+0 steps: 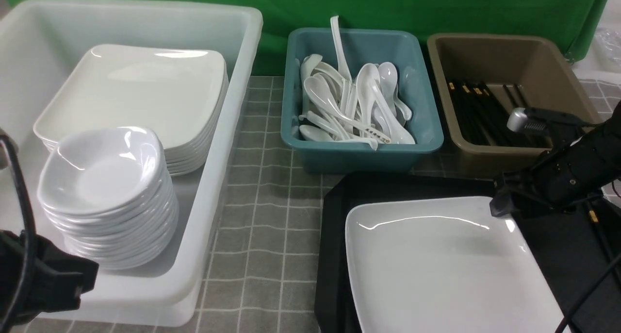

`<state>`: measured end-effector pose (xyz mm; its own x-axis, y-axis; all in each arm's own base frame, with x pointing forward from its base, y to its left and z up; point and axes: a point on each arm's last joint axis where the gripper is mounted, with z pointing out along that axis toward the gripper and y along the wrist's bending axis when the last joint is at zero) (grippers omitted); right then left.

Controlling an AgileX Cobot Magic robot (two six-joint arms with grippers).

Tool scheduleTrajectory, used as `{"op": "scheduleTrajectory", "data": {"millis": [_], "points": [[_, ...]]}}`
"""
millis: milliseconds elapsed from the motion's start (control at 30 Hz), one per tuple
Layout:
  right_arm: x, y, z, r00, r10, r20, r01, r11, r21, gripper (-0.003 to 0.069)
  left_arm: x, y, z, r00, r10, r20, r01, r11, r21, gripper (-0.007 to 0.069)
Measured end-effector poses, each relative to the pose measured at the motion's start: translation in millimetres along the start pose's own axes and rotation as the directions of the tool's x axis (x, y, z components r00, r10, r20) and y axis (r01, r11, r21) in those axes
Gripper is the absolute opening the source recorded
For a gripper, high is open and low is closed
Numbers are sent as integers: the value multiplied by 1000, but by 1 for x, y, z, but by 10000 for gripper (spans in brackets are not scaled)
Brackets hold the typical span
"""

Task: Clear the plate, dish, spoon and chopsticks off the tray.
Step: Use the right arm to grab a plate from the dinner plate

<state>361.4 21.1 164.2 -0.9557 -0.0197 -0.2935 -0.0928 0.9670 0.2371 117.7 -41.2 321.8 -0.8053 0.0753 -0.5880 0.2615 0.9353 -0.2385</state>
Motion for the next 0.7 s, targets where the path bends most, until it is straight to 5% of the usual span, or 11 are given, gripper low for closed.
{"op": "scheduleTrajectory", "data": {"millis": [200,400,700], "points": [[3,7,9,998,-42,-42,41,999,-19,433,0,0,0,1000,-20,0,20,1000,0,6],[3,15,11,994,-98,-48,96,995,-29,283,0,0,0,1000,-20,4,20,1000,-1,6],[6,20,-5,988,-138,-69,135,990,-47,227,-1,0,0,1000,-20,12,20,1000,-2,6]]}}
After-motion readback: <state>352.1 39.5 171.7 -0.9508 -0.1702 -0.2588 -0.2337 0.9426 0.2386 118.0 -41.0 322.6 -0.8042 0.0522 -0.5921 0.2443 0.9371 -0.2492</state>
